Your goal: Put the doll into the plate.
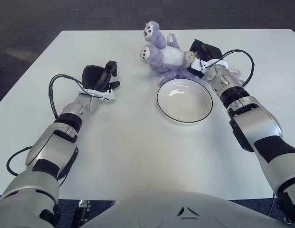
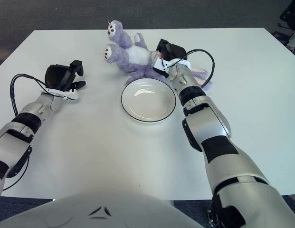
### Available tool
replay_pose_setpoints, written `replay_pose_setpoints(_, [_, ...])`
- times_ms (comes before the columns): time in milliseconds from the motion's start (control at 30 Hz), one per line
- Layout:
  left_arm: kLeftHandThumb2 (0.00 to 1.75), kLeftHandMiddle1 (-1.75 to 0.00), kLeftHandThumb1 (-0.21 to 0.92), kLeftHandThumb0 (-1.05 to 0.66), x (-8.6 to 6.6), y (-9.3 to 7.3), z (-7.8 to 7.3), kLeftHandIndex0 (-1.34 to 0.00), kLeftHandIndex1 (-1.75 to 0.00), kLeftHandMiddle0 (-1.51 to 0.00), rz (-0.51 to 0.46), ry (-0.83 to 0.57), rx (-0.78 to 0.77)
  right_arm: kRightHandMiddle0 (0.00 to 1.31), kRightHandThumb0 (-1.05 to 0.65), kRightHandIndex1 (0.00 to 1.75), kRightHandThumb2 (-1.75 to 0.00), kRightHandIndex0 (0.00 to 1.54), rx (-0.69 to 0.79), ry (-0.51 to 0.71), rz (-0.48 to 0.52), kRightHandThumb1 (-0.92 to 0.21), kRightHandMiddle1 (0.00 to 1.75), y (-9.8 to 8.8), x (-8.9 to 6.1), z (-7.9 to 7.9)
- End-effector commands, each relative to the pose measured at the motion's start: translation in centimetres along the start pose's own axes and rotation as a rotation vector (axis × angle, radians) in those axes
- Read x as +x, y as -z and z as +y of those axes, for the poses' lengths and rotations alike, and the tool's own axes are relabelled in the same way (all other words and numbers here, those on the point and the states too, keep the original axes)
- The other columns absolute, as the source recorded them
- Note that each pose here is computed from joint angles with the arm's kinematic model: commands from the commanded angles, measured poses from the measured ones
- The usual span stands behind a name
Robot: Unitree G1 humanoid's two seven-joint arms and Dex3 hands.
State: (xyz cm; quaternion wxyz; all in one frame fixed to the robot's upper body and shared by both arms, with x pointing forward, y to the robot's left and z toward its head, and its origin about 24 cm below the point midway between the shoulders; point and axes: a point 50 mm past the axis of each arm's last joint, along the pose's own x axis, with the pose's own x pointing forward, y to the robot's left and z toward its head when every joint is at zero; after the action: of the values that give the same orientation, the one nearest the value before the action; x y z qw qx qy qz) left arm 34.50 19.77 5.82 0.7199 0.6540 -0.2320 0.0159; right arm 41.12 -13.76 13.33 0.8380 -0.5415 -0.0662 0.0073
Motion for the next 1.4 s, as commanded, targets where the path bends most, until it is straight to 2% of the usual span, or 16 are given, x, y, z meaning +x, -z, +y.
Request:
replay_pose_setpoints(0, [1.18,-1.75,0.42,-0.45,-4.3,-1.5,-4.3,-0.53,-1.75,-1.23,-0.016,0.221,-0.030,0.61,0.00,1.52,-1.57,0.90,0.055,0.046,0.017,-0.03,1.75,-0.5,0.7,-2.0])
replay_pose_setpoints(333, [1.18,-1.75,0.42,-0.45,-4.4,-1.8,-4.5,-0.53,-1.75,-1.23,-0.032,0.221,-0.014,0.66,0.00,1.42,-1.60,0.97,0.111,0.069,0.027,0.03,1.75,-0.2,1.0,-3.2])
replay_pose_setpoints(500, [1.17,-1.75,0.44,-0.44,-4.4,-1.9,-4.6,-0.52,-1.75,-1.22,-0.047,0.227,0.000,0.67,0.00,1.41,-1.60,0.98,0.103,0.103,0.032,0.03,1.75,0.0,1.2,-4.5])
replay_pose_setpoints(800, [1.14,-1.75,0.45,-0.44,-4.4,-1.9,-4.7,-0.50,-1.75,-1.22,-0.055,0.235,0.017,0.68,0.00,1.41,-1.61,0.99,0.175,0.125,0.070,0.04,1.75,-0.4,1.7,-6.5])
replay_pose_setpoints(967, [1.14,-1.75,0.46,-0.44,-4.4,-1.9,-4.7,-0.50,-1.75,-1.23,-0.060,0.239,0.023,0.67,0.00,1.40,-1.60,0.99,0.167,0.132,0.054,0.04,1.75,-0.6,1.6,-7.2])
replay_pose_setpoints(1167, [1.14,-1.75,0.46,-0.44,-4.4,-1.9,-4.7,-0.50,-1.75,-1.23,-0.066,0.237,0.032,0.66,0.00,1.40,-1.59,0.99,0.228,0.111,0.074,0.03,1.75,-0.9,1.5,-8.4])
replay_pose_setpoints(1367, [1.14,-1.75,0.46,-0.44,-4.4,-1.8,-4.7,-0.51,-1.74,-1.23,-0.059,0.241,0.032,0.65,0.00,1.40,-1.57,0.98,0.255,0.099,0.070,0.01,1.75,-1.2,0.8,-9.4])
